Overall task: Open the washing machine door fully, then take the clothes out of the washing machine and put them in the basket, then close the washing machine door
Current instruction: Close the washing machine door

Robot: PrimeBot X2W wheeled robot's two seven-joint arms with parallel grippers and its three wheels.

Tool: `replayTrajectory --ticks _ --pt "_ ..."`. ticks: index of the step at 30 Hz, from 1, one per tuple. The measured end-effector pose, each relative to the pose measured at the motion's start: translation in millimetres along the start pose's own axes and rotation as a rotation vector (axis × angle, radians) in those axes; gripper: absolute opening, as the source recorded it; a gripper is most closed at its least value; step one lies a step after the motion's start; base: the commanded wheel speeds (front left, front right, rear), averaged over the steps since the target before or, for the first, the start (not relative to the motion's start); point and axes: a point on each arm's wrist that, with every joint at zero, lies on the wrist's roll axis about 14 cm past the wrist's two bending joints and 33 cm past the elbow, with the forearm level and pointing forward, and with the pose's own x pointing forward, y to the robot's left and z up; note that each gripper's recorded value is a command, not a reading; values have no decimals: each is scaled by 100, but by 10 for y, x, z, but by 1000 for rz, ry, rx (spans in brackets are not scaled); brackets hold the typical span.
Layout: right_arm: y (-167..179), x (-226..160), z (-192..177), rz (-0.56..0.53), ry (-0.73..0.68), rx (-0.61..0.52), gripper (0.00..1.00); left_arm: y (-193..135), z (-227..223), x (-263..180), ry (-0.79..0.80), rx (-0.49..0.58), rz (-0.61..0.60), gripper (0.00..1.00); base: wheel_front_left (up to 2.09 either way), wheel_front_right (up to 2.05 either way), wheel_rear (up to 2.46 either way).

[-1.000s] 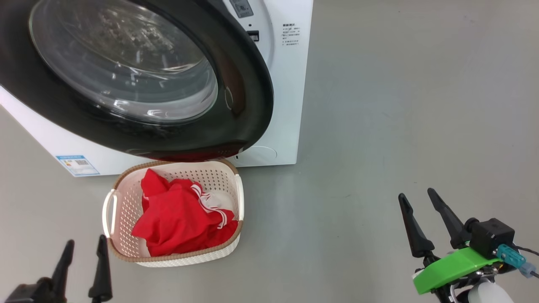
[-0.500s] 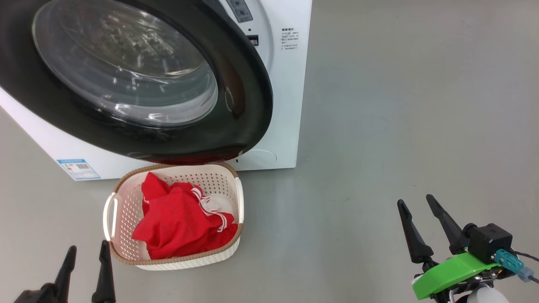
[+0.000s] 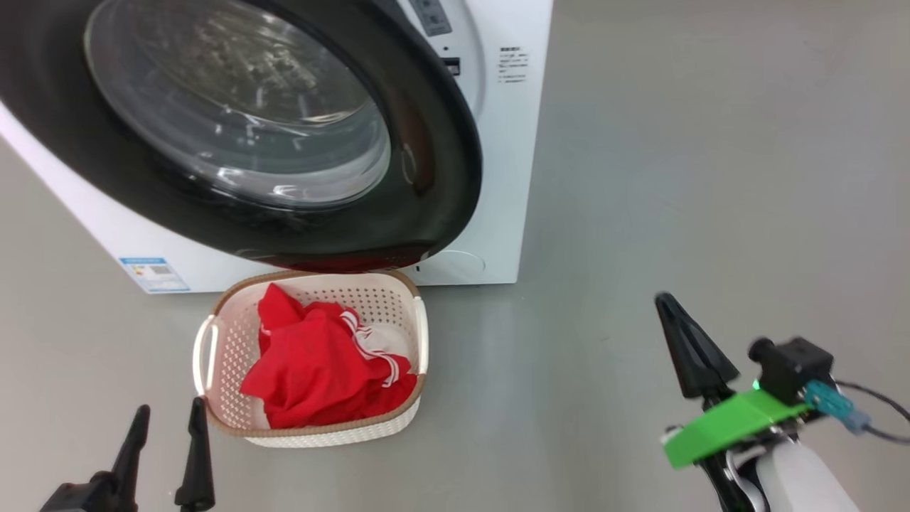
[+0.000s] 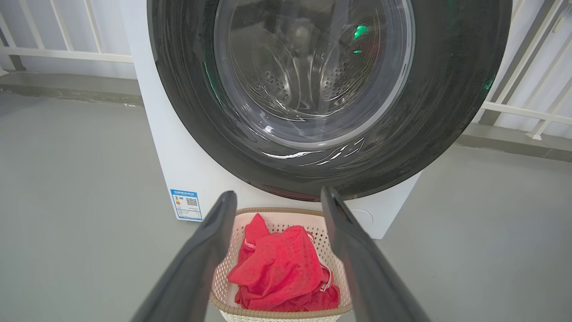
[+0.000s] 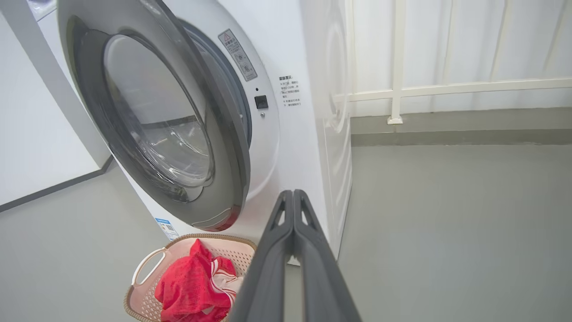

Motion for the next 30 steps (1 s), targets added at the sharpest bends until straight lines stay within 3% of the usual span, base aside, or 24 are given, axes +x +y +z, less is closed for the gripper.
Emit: replayTrajectory --ticks 15,30 --pt "1005 719 160 290 -48 27 0 178 33 -206 -14 -10 79 100 0 0 0" --pt "1265 1515 -130 348 3 64 0 296 -20 -15 4 -22 130 100 0 0 0"
